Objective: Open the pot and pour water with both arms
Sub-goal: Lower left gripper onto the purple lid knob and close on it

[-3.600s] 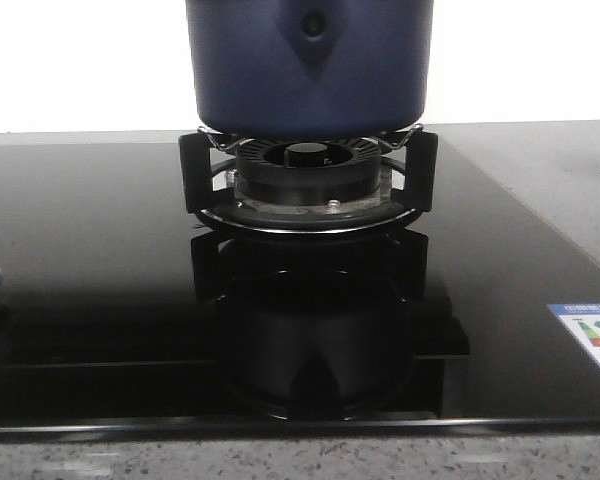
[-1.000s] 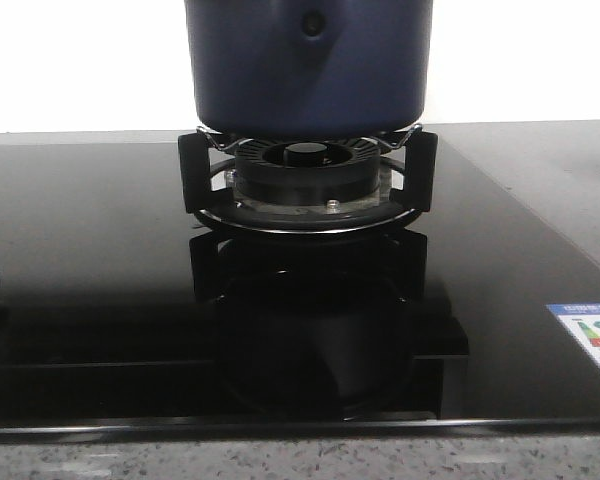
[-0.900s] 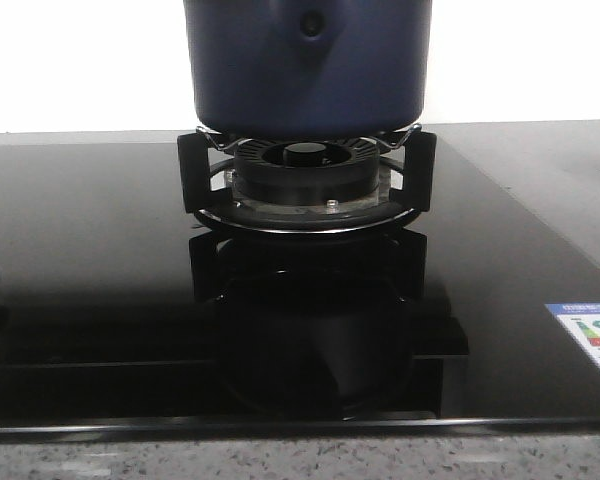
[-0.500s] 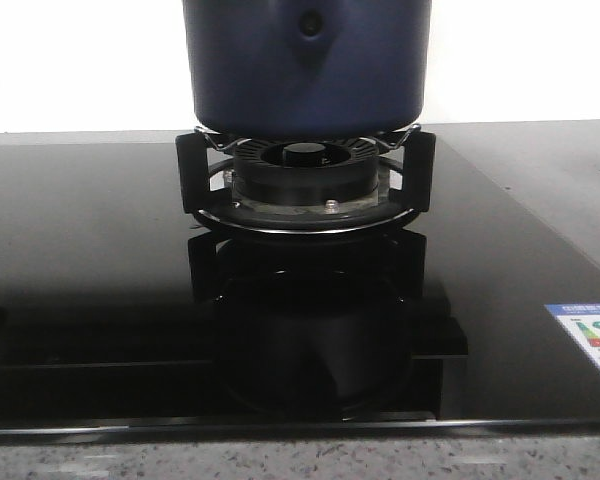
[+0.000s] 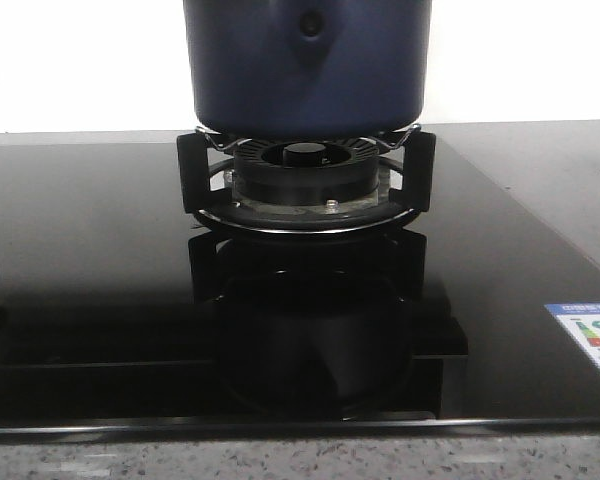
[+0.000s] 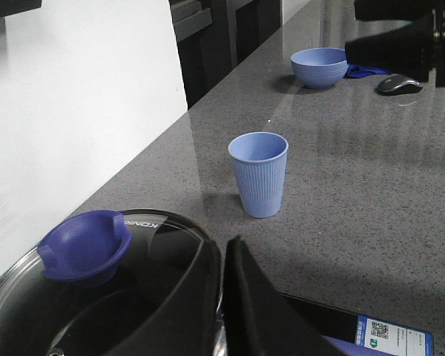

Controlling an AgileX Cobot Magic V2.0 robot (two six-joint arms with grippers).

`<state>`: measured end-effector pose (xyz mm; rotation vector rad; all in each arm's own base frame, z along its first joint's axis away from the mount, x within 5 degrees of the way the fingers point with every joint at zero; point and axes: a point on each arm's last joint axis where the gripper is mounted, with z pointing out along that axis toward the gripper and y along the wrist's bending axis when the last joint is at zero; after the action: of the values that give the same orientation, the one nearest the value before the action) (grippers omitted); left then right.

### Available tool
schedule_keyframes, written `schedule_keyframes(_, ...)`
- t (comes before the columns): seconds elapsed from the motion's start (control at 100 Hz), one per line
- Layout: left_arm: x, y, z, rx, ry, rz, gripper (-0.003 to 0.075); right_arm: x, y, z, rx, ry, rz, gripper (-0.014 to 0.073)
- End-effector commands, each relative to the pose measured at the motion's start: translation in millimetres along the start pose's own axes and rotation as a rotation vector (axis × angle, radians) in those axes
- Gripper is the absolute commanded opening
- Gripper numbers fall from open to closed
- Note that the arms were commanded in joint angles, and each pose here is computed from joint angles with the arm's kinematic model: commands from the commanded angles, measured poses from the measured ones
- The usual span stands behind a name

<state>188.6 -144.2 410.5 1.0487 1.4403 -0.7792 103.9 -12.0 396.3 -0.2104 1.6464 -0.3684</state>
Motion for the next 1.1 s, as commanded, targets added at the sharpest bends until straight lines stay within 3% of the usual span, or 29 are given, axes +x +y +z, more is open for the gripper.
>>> schedule_keyframes(0.0, -15, 1, -5, -0.024, -0.076, -0.018, -0.0003, -8, -3, 1, 0.030, -0.066, -0.003, 0.0501)
schedule_keyframes(0.3, -6, 9, 6, -0.021, -0.046, -0.049, 0.0031, -14, -5, -3, 0.057, -0.163, 0.085, 0.0501)
schedule_keyframes(0.63, 1, 25, 14, -0.108, -0.042, -0.096, 0.0386, 0, 0, 2, 0.037, -0.106, 0.085, 0.0501)
schedule_keyframes(0.73, 7, 31, 20, -0.130, -0.024, -0.105, 0.0463, 2, 1, 3, 0.035, -0.099, 0.085, 0.0501)
schedule_keyframes(0.86, 22, 41, 34, -0.114, 0.015, -0.058, 0.0467, 2, 1, 3, 0.036, -0.101, 0.085, 0.0501)
schedule_keyframes(1.09, 38, 57, 57, -0.090, -0.050, -0.104, 0.0467, 1, 0, 1, 0.039, -0.111, 0.085, 0.0501)
